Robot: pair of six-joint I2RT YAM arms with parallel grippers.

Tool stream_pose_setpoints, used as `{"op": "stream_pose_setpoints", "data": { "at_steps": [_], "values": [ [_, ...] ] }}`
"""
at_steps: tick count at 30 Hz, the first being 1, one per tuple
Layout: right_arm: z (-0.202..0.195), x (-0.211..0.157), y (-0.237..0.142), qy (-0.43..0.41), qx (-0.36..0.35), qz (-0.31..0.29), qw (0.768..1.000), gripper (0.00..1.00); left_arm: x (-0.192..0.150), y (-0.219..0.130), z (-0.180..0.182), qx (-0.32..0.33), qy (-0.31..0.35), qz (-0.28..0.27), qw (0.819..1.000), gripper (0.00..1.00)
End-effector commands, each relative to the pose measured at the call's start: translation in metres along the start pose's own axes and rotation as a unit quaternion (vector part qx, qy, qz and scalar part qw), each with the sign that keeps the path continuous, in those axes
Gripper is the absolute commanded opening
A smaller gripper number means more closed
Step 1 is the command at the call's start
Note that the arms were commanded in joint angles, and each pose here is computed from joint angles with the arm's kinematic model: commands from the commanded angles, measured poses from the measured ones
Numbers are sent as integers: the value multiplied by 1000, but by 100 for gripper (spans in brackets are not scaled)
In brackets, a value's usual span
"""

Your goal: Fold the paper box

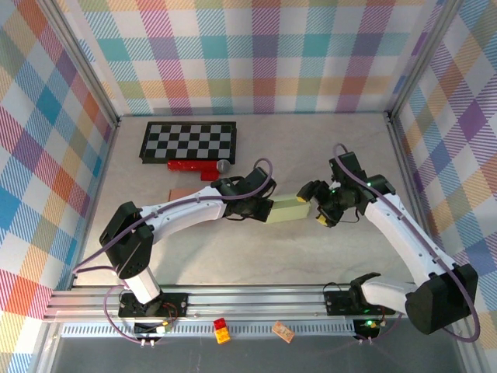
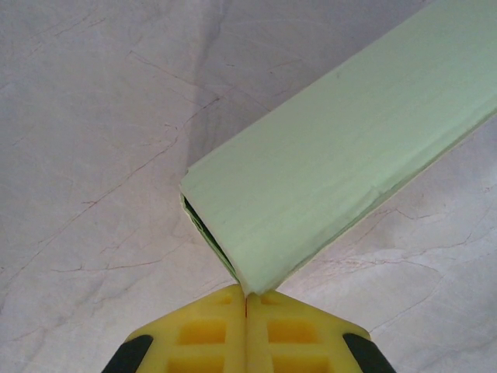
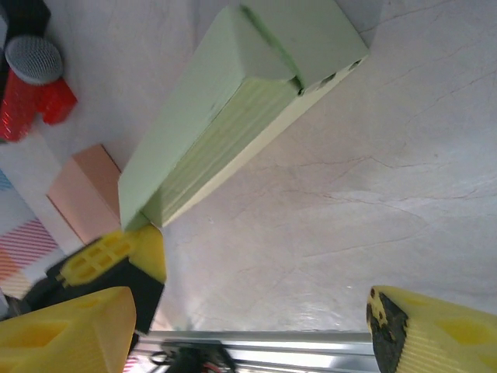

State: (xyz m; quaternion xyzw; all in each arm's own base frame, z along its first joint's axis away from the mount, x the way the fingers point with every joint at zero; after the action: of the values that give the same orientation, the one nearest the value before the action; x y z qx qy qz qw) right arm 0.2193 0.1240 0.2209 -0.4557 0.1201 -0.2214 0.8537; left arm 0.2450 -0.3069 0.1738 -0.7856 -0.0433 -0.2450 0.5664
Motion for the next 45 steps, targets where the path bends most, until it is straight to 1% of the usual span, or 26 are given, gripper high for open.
{"op": "stream_pose_setpoints", "data": {
  "at_steps": [1,6,13,23,32,34,37,41,45],
  "values": [
    [9,7,4,52,48,13,997,78,2,-4,-5,5,-5,-2,1000,0],
    [6,23,7,88,56,2,995,76,3,-3,-7,8,-4,0,1000,0],
    [-11,35,26,137,56,15,989,69,5,-2,-8,10,-3,2,1000,1],
    [-26,44,38,143,41,19,989,66,3,0,-7,13,-3,4,1000,1],
    [-38,40,46,144,22,29,989,58,3,1,-7,13,-7,5,1000,4],
    [-40,39,48,145,20,30,989,57,3,0,-7,11,-7,6,1000,8],
    [-42,38,49,143,16,32,989,56,3,-4,-7,13,-7,6,1000,21],
    [-44,38,50,142,12,32,989,55,5,-13,-9,5,-11,0,1000,33],
    [-44,38,51,140,11,33,990,55,6,-23,-12,-11,-21,0,1000,39]
  ]
}}
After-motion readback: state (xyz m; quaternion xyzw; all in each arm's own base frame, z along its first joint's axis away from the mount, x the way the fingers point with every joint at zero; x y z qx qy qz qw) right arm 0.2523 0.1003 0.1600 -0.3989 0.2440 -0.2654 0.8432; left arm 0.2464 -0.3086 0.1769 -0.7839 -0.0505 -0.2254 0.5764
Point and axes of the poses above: each hand's point on the last joint's axis, 136 mm out from that joint toward the fingers, its own y axis out along the fingers, its own z axis along the line the jaws close on, x = y × z, the point moved 6 cm from there along -y, back along the fingers, and after that the axes turned 7 degrees about -y, right-handed, at the moved point
